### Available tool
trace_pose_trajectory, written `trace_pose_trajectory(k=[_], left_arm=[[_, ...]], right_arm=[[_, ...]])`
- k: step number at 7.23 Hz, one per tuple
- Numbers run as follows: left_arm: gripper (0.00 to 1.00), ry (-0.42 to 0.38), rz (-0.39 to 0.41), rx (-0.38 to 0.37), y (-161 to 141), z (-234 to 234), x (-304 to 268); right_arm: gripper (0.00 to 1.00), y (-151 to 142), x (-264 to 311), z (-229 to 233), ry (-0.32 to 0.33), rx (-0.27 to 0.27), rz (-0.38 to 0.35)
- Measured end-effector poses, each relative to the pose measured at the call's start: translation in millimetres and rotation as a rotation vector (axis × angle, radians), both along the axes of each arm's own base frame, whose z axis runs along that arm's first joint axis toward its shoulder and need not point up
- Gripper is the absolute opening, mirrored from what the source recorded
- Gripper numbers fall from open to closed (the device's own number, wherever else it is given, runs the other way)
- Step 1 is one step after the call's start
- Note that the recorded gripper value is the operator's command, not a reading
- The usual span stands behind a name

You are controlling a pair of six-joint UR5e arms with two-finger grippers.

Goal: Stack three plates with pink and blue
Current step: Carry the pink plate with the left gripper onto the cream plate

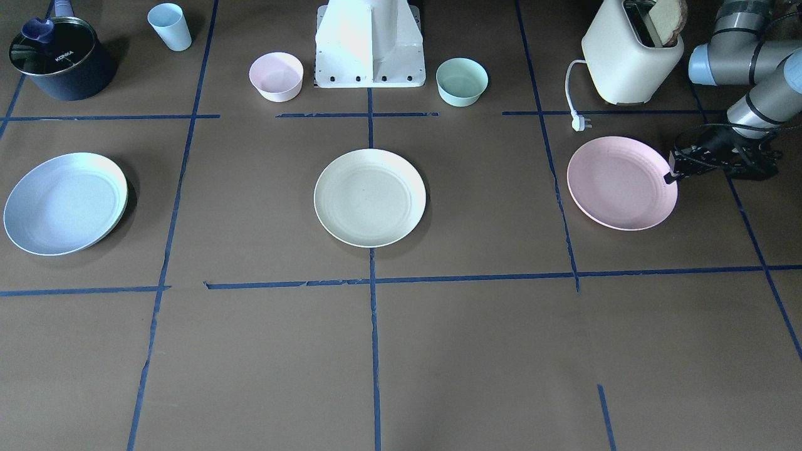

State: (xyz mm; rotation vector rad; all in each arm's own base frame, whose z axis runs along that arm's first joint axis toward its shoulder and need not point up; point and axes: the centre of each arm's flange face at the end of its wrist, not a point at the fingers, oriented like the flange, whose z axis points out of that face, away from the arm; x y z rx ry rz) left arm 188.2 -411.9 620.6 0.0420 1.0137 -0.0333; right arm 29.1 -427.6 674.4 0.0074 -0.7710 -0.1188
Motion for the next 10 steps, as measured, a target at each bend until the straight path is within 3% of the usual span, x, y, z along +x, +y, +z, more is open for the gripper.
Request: trace_pose_trajectory(k=[3, 5, 7, 9, 10], left_arm=[[0.0, 0.153, -0.07, -0.046, -48.5, -113.2, 46.4], [0.0, 0.206, -0.075, -0.065, -65.5, -196.5, 125.1], [0.0, 0.188, -0.087, -0.077, -52.3, -271.8, 225.6], [0.0, 0.161, -0.084, -0.083, -29.0, -321.5, 289.2], [0.1, 0.153, -0.073, -0.085, -20.6, -337.1, 306.9]], right_arm=[[1.0, 0.4, 0.0, 0.3, 0.0, -0.002, 0.0], [1.0, 0.2, -0.1, 0.1, -0.001, -0.002, 0.0], [1.0, 0.3, 0.0, 0.9, 0.0, -0.004, 0.001], [1.0, 0.4, 0.0, 1.5, 0.0, -0.007, 0.001], [1.0, 0.5, -0.1, 1.6, -0.001, -0.007, 0.001]])
